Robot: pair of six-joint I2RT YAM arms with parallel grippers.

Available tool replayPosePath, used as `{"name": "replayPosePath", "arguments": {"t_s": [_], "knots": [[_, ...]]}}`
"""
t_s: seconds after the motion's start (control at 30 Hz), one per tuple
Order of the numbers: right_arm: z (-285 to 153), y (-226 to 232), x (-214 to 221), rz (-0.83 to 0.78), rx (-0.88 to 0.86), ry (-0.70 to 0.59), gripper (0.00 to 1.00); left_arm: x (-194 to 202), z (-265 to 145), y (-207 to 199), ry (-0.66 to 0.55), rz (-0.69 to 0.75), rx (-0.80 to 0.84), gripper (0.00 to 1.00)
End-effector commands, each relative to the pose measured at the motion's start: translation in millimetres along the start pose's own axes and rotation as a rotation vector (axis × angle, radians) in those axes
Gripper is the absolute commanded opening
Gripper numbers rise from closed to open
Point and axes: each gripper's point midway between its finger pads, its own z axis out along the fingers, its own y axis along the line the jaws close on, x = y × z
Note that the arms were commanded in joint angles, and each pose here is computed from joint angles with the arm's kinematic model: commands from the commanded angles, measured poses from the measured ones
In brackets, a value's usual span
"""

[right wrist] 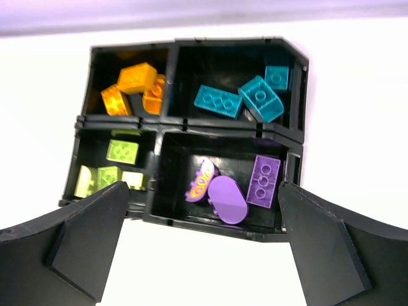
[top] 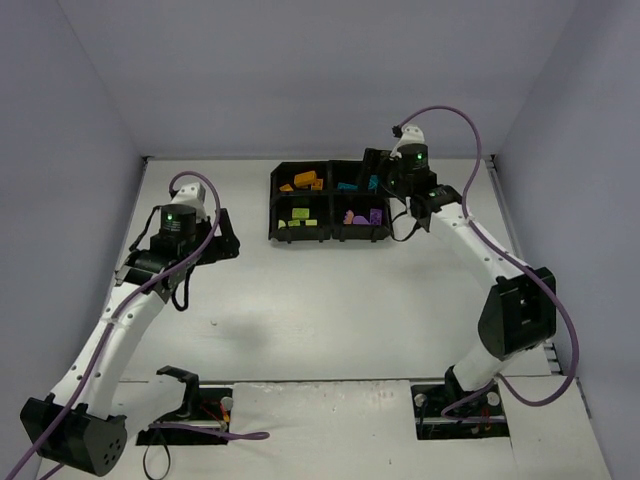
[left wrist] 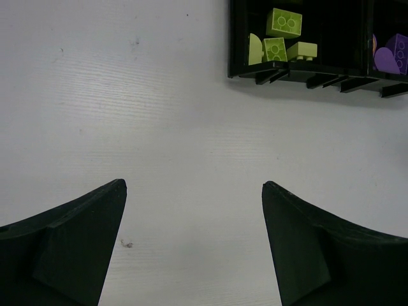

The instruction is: Sort the legos into containers by color

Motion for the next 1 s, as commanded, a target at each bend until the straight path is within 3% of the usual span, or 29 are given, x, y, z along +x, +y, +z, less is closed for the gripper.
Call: {"name": "replayPosePath", "arguments": {"t_s": [0.0, 0.23, 0.7, 0.97], "knots": [[-20, 7, -29, 0.028, -0.005, -0.083, 1.0, -28, -10, -3, -0.071, -0.015, -0.008, 0.8], [-45, 6, -31, 0.005, -0.011, -0.115, 1.0, -40, -26, -2, -0.103, -0.007, -0.02, 0.81], [-147, -117, -66, -0.053, 0.348, -0.286, 1.0, -95, -113, 41, -0.386, 0.03, -0.233, 0.81], [-204, -131, -75, -0.085, 0.462, -0.383, 1.0, -97, -124, 55, -0.417, 0.061, -0.301, 0.81]]}}
